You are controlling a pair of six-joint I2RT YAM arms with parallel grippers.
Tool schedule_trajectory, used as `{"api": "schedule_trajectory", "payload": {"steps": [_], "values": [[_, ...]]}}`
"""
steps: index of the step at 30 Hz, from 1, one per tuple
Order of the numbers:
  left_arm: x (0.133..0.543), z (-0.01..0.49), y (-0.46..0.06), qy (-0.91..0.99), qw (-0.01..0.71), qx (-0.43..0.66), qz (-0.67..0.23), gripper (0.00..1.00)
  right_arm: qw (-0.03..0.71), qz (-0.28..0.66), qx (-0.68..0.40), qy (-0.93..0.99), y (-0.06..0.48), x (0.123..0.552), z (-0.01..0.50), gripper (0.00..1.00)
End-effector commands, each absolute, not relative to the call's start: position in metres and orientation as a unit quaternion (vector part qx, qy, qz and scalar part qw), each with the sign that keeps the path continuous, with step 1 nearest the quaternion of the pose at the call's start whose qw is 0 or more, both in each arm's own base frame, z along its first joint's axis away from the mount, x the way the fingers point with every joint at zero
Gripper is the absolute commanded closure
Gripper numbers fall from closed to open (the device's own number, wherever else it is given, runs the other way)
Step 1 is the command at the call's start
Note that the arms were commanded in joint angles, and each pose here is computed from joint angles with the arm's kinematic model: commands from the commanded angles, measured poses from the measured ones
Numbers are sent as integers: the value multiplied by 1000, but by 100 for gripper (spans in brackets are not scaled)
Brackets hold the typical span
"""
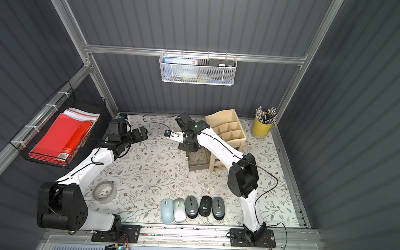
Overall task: Take the mice out of the drawer
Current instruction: Pick up the mouse from the drawer, then place the mouse at the center of the board.
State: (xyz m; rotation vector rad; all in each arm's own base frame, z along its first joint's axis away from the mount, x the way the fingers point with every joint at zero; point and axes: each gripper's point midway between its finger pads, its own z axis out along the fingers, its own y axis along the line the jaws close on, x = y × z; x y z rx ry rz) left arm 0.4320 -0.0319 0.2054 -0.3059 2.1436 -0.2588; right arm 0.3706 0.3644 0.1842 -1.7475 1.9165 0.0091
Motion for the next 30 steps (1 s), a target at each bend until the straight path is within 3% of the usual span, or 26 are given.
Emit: {"api": "schedule_trajectory", "payload": {"steps": [1, 7, 12, 16, 17, 19, 24, 30], "values": [[434, 208, -33, 869, 468, -119, -107, 1, 270, 46, -621, 734, 366, 340, 211, 65], [439, 208, -38, 868, 469, -112, -121, 1, 186, 63, -523, 829, 318, 271, 169, 66], [440, 208, -45, 867, 468, -102, -137, 1, 179, 104, -418, 885, 270, 210, 137, 67], [441, 210, -49, 866, 468, -96, -148, 1, 253, 85, -273, 924, 229, 209, 143, 67], [440, 211, -50, 866, 468, -95, -151, 0, 260, 72, -238, 933, 220, 210, 151, 62], [440, 214, -51, 864, 470, -93, -154, 1, 281, 51, -182, 941, 198, 220, 155, 61], [439, 212, -56, 864, 468, -88, -164, 1, 254, 43, -96, 961, 160, 227, 124, 61], [441, 208, -59, 867, 463, -84, -166, 1, 237, 79, -59, 967, 156, 237, 90, 59]]}}
